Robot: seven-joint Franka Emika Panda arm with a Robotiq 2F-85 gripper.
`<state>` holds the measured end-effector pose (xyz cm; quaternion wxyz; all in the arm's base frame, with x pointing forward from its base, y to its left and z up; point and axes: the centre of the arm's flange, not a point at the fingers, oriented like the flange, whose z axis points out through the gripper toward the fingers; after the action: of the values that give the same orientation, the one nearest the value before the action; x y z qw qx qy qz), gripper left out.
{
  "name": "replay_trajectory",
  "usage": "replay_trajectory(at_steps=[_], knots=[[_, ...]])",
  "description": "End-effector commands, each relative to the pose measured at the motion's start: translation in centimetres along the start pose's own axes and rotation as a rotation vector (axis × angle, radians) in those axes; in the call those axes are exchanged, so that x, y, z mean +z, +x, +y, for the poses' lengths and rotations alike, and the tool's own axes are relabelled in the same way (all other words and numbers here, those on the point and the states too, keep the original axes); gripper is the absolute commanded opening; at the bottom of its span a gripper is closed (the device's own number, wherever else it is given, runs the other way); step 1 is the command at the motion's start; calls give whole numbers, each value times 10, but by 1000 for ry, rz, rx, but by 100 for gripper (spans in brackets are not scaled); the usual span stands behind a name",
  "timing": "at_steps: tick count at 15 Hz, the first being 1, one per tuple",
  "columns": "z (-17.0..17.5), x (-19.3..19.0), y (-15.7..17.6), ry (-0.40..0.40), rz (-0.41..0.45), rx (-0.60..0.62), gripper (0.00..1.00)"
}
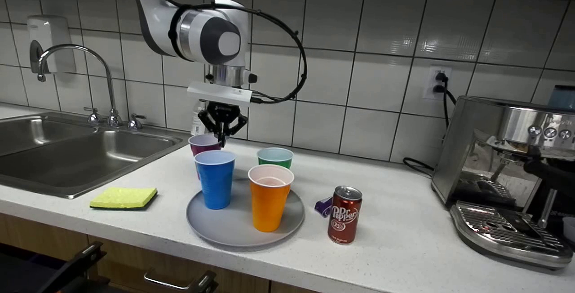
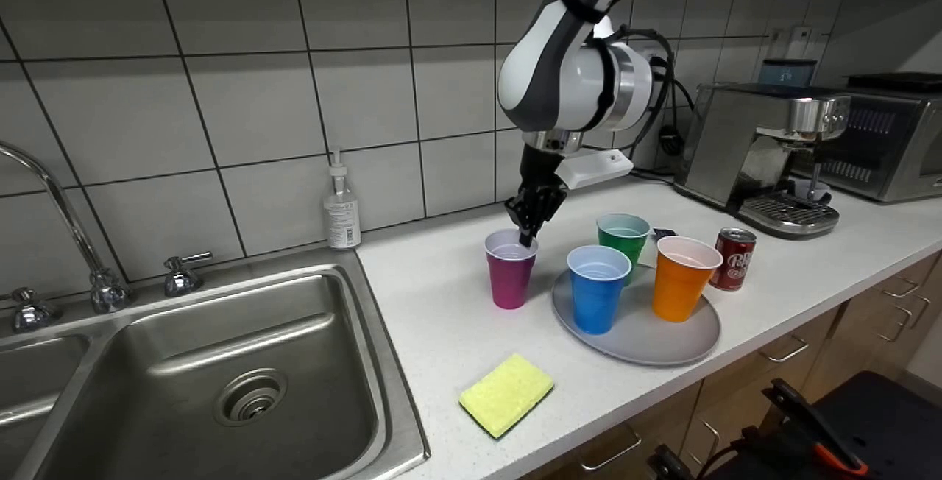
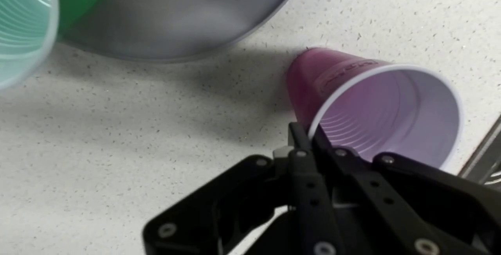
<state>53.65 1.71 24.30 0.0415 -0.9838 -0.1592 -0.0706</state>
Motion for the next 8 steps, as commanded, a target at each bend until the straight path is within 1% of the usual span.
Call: replay_trajectory(at_steps=[1, 8], knots=[[-4, -13, -9, 18, 35, 18, 1], [5, -46, -19, 52, 98, 89, 1]])
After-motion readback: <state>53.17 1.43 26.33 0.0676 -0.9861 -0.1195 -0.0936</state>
